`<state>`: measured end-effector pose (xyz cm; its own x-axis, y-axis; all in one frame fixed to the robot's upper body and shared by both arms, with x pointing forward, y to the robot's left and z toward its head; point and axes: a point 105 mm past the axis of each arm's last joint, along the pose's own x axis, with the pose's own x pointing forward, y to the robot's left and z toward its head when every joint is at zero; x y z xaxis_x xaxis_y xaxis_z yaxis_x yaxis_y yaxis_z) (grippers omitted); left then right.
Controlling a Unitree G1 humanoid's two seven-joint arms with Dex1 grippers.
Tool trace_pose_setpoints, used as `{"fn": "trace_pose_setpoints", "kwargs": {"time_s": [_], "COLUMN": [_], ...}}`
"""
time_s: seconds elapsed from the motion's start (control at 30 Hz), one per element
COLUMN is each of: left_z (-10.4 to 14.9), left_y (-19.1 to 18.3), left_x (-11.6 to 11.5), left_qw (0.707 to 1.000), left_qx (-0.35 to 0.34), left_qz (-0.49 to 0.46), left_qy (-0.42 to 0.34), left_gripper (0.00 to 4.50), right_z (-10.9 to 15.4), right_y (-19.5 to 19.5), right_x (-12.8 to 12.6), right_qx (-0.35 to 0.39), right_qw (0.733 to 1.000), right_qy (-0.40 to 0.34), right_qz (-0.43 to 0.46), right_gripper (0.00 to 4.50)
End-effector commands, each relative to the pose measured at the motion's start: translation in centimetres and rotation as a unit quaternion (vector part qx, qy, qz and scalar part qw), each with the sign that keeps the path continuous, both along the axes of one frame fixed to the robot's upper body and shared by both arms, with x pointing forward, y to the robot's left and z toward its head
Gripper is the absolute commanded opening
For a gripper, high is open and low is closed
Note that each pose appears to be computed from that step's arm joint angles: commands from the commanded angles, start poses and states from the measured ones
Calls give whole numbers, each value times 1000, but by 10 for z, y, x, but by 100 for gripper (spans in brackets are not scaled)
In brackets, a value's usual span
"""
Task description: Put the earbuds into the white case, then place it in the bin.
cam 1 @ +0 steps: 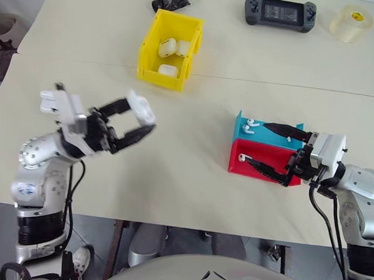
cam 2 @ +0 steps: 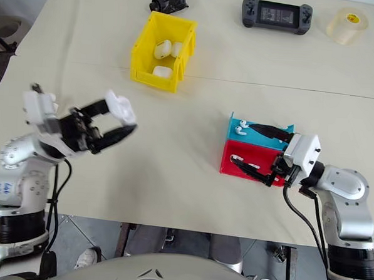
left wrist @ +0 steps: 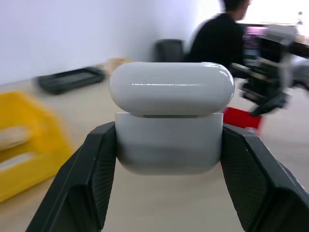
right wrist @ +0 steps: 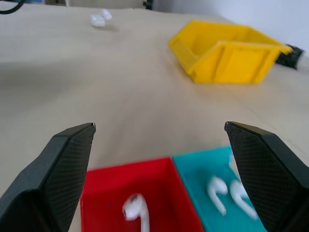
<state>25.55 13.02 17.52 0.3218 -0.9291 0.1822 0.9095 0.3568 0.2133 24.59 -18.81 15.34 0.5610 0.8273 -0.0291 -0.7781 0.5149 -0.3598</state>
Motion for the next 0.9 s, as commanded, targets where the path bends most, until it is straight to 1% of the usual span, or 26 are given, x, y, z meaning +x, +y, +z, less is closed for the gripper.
{"fn": "trace_pose_setpoints", "kwargs": {"time_s": [0.03, 0.07, 0.17, 0.23, 0.27, 0.33, 0.37, 0.47, 0.57, 0.6, 0.67, 0.73, 0.83, 0.9], "left_z": [-4, -6, -1, 14, 21, 37, 40, 31, 24, 23, 22, 21, 18, 16], "left_y": [-24, -33, -58, -73, -81, -92, -96, -99, -96, -96, -96, -97, -97, -96], "left_x": [-15, -17, -18, -25, -29, -27, -29, -34, -39, -41, -43, -42, -39, -37], "left_qw": [997, 996, 991, 978, 974, 971, 969, 962, 958, 956, 954, 954, 955, 956], "left_qx": [-1, 3, -38, -66, -78, -115, -119, -107, -95, -93, -97, -100, -97, -88], "left_qz": [-60, -72, -96, -118, -129, -130, -144, -199, -228, -237, -246, -246, -242, -244], "left_qy": [-43, -58, -87, -160, -170, -166, -163, -154, -143, -144, -142, -142, -138, -141], "left_gripper": [280, 280, 280, 280, 280, 280, 280, 280, 280, 280, 280, 280, 280, 280], "right_z": [15, 15, 15, 15, 16, 18, 20, 13, 7, 7, 8, 8, 10, 9], "right_y": [-19, -26, -48, -55, -57, -65, -70, -88, -89, -90, -86, -80, -54, -38], "right_x": [-12, -15, -32, -46, -53, -60, -63, -75, -85, -86, -80, -71, -61, -59], "right_qx": [-41, -48, -73, -72, -75, -86, -93, -137, -168, -176, -181, -189, -189, -208], "right_qw": [998, 997, 994, 994, 993, 991, 989, 980, 973, 971, 967, 956, 952, 947], "right_qy": [-44, -43, -25, 10, 22, 34, 39, 78, 110, 118, 134, 167, 202, 218], "right_qz": [-31, -45, -77, -81, -84, -98, -109, -122, -109, -109, -117, -147, -132, -111], "right_gripper": [450, 450, 450, 450, 450, 450, 450, 450, 450, 450, 450, 450, 450, 450]}}
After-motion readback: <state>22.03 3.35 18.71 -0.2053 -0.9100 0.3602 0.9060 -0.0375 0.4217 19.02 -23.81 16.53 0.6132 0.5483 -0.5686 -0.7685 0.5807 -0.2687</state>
